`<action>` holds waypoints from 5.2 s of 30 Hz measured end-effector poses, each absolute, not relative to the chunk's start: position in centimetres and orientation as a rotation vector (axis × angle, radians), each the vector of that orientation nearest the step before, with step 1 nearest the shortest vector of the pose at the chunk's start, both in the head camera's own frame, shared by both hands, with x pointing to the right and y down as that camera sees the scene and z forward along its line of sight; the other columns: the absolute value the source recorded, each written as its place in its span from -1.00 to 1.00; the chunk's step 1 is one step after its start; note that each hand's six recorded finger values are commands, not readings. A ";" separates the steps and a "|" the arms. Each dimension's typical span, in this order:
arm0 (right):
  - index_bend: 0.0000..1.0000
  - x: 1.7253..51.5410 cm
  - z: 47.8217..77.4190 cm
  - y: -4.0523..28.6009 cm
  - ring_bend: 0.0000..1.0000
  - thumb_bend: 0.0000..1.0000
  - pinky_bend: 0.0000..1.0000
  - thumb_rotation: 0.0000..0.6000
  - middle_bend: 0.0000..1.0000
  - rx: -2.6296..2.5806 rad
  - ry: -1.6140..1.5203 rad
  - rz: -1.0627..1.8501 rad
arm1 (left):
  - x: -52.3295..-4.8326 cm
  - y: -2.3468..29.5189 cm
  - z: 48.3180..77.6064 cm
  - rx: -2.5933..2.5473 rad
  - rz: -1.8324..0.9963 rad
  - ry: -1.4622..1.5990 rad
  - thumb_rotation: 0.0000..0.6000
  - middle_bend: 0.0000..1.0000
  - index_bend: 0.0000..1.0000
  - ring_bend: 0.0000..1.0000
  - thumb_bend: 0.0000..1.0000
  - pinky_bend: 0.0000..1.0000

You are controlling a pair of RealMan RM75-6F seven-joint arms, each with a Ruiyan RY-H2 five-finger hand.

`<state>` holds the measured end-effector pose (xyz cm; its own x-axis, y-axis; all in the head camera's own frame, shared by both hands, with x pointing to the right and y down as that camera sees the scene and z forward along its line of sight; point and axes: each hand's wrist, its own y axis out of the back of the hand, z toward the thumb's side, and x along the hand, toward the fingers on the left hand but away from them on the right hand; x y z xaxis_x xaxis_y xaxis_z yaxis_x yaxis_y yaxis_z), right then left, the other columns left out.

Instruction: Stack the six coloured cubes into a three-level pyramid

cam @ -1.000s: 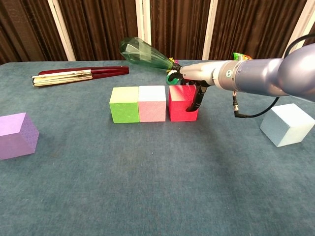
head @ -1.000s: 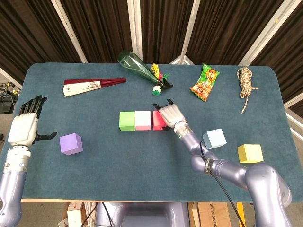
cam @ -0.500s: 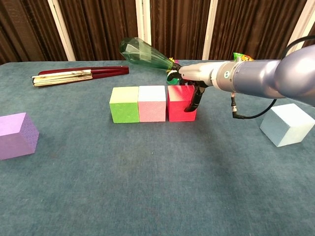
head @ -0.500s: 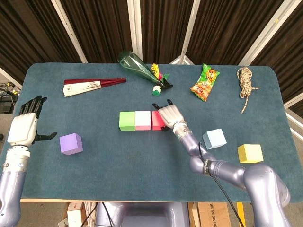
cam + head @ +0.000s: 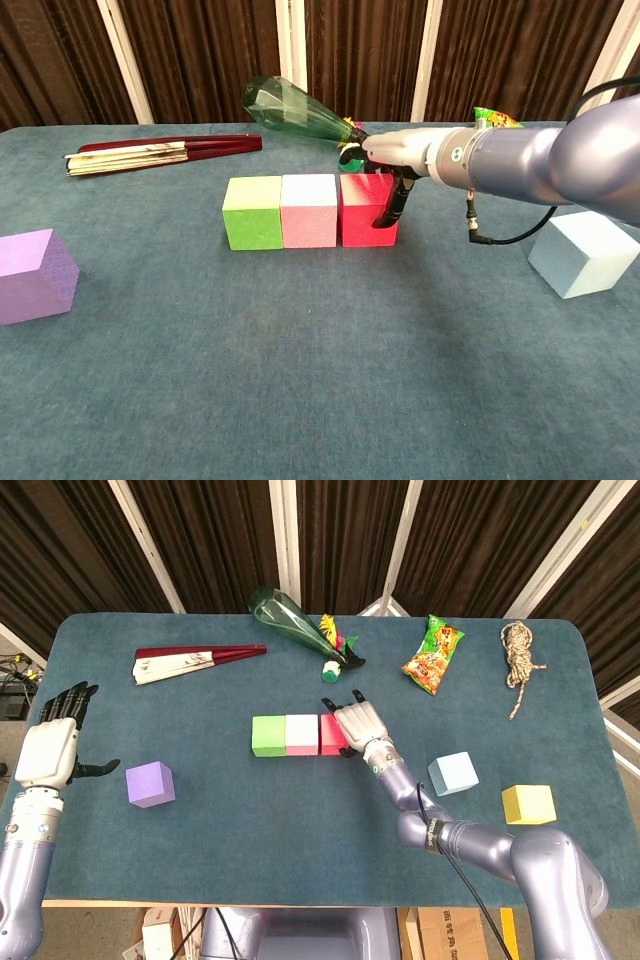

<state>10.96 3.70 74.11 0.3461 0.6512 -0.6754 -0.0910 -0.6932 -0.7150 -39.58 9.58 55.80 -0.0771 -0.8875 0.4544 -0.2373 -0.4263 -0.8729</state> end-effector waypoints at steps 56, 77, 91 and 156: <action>-1.00 27.5 64.3 7.1 -1.00 -0.56 -1.00 1.00 -1.00 -1.639 -0.816 1.517 | -39.1 10.0 55.6 -1.663 -1.533 1.194 1.00 -1.00 -1.00 -1.00 -0.86 -1.00; -1.00 39.3 61.0 11.6 -1.00 -0.56 -1.00 1.00 -1.00 -1.588 -1.062 1.568 | -34.5 6.6 60.2 -1.620 -1.588 1.017 1.00 -1.00 -1.00 -1.00 -0.79 -1.00; -1.00 39.6 61.2 11.4 -1.00 -0.56 -1.00 1.00 -1.00 -1.640 -1.135 1.563 | -26.3 3.5 65.9 -1.634 -1.595 0.839 1.00 -1.00 -1.00 -1.00 -0.45 -1.00; -1.00 40.8 61.7 11.1 -1.00 -0.56 -1.00 1.00 -1.00 -1.734 -1.267 1.591 | -16.9 2.7 73.9 -1.623 -1.622 0.704 1.00 -1.00 -1.00 -1.00 -0.37 -1.00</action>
<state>40.75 11.15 61.71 -0.0957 0.8512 -0.5161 0.3129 -0.4665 -0.8274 -16.90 2.75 73.87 0.0565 -0.8011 0.5959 0.1118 -0.5880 -0.8011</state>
